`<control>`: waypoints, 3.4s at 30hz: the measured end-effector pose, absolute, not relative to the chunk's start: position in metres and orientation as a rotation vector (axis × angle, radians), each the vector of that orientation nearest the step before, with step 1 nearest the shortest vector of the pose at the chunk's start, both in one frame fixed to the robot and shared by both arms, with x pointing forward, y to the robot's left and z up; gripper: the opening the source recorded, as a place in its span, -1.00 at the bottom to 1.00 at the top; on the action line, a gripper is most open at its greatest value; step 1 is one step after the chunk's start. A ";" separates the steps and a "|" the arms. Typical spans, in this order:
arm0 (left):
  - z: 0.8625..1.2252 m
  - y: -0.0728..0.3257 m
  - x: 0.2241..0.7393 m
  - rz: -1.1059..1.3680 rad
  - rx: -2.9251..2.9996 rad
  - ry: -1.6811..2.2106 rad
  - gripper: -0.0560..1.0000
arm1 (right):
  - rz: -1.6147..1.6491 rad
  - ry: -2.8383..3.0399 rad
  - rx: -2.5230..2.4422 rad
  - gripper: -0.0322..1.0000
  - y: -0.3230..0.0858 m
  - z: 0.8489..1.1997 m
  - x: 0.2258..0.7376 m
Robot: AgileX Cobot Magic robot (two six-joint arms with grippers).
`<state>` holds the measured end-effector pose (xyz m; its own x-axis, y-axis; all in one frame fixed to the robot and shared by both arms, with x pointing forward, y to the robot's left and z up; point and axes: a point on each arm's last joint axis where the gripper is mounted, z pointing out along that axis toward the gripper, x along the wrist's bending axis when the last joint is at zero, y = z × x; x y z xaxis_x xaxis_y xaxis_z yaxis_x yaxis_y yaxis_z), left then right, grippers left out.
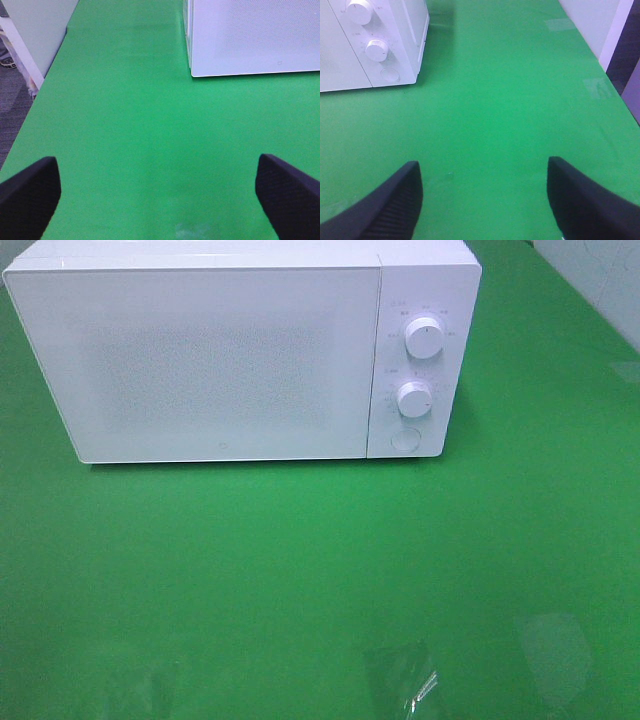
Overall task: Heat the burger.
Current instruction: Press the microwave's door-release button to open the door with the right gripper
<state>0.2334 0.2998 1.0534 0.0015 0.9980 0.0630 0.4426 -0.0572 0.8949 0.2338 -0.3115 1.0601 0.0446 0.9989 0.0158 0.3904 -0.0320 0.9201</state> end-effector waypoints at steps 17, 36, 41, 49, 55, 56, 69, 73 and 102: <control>1.053 0.300 0.233 1.013 1.583 1.520 0.96 | 1.154 1.306 1.332 0.42 -0.307 1.094 0.249; 1.053 0.300 0.233 1.013 1.583 1.520 0.96 | 1.187 1.373 1.263 0.42 -0.291 1.082 0.340; 1.053 0.300 0.233 1.013 1.583 1.520 0.96 | 1.183 1.395 1.270 0.41 -0.288 1.079 0.354; 1.053 0.300 0.233 1.013 1.583 1.520 0.96 | 1.222 1.413 1.241 0.30 -0.281 1.061 0.389; 1.053 0.300 0.233 1.013 1.583 1.520 0.96 | 1.280 1.382 1.216 0.22 -0.278 1.048 0.396; 1.053 0.300 0.233 1.013 1.583 1.520 0.96 | 1.280 1.382 1.216 0.22 -0.278 1.048 0.396; 1.053 0.300 0.233 1.013 1.583 1.520 0.96 | 1.348 1.331 1.301 -0.77 -0.275 1.005 0.421; 1.053 0.300 0.233 1.013 1.583 1.520 0.96 | 1.386 1.316 1.406 -0.90 -0.274 0.992 0.430; 1.053 0.300 0.233 1.013 1.583 1.520 0.96 | 1.882 0.723 2.236 -0.90 -0.186 0.919 0.438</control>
<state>0.2334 0.2998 1.0534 0.0015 0.9980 0.0630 0.4426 -0.0572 0.8949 0.4376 -0.1859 0.9188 0.1070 0.4364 0.8934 0.2738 -0.8767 0.3954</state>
